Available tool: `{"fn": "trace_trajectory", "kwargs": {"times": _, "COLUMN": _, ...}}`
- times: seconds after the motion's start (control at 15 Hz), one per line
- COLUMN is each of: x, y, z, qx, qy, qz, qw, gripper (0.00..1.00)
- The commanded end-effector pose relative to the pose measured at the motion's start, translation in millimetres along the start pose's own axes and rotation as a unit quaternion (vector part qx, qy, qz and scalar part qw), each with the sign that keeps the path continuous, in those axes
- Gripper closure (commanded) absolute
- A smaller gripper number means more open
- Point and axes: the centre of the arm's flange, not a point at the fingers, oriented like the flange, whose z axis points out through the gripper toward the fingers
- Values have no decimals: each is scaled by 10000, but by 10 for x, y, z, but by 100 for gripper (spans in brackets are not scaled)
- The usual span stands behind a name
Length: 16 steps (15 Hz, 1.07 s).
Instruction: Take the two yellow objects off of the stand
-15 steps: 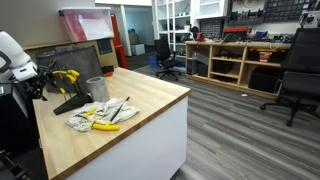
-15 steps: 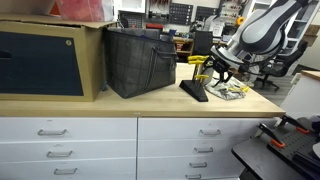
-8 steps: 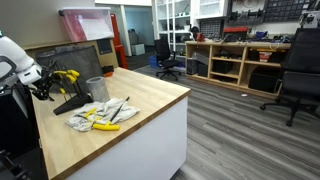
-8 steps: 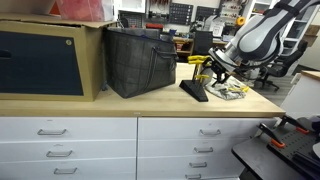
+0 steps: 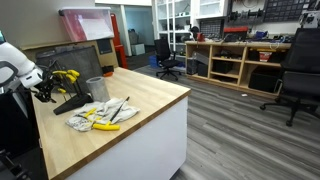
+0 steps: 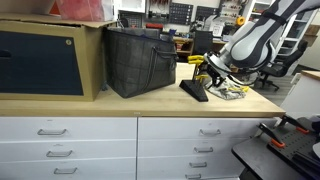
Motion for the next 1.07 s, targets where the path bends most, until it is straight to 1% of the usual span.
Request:
{"fn": "trace_trajectory", "kwargs": {"times": 0.0, "x": -229, "y": -99, "z": -5, "qx": 97, "qy": 26, "qz": 94, "qw": 9999, "gripper": 26}}
{"fn": "trace_trajectory", "kwargs": {"times": 0.13, "x": -278, "y": -85, "z": -24, "qx": 120, "qy": 14, "qz": 105, "qw": 9999, "gripper": 42}}
{"fn": "trace_trajectory", "kwargs": {"times": 0.2, "x": -292, "y": -82, "z": -32, "qx": 134, "qy": 24, "qz": 99, "qw": 9999, "gripper": 51}}
{"fn": "trace_trajectory", "kwargs": {"times": 0.33, "x": -284, "y": -72, "z": -47, "qx": 151, "qy": 67, "qz": 112, "qw": 9998, "gripper": 65}}
{"fn": "trace_trajectory", "kwargs": {"times": 0.53, "x": -241, "y": -71, "z": -62, "qx": 160, "qy": 178, "qz": 88, "qw": 9997, "gripper": 88}}
{"fn": "trace_trajectory", "kwargs": {"times": 0.67, "x": -208, "y": -77, "z": -73, "qx": 166, "qy": 230, "qz": 63, "qw": 9996, "gripper": 100}}
{"fn": "trace_trajectory", "kwargs": {"times": 1.0, "x": -247, "y": -68, "z": -119, "qx": 162, "qy": 337, "qz": -51, "qw": 9993, "gripper": 98}}
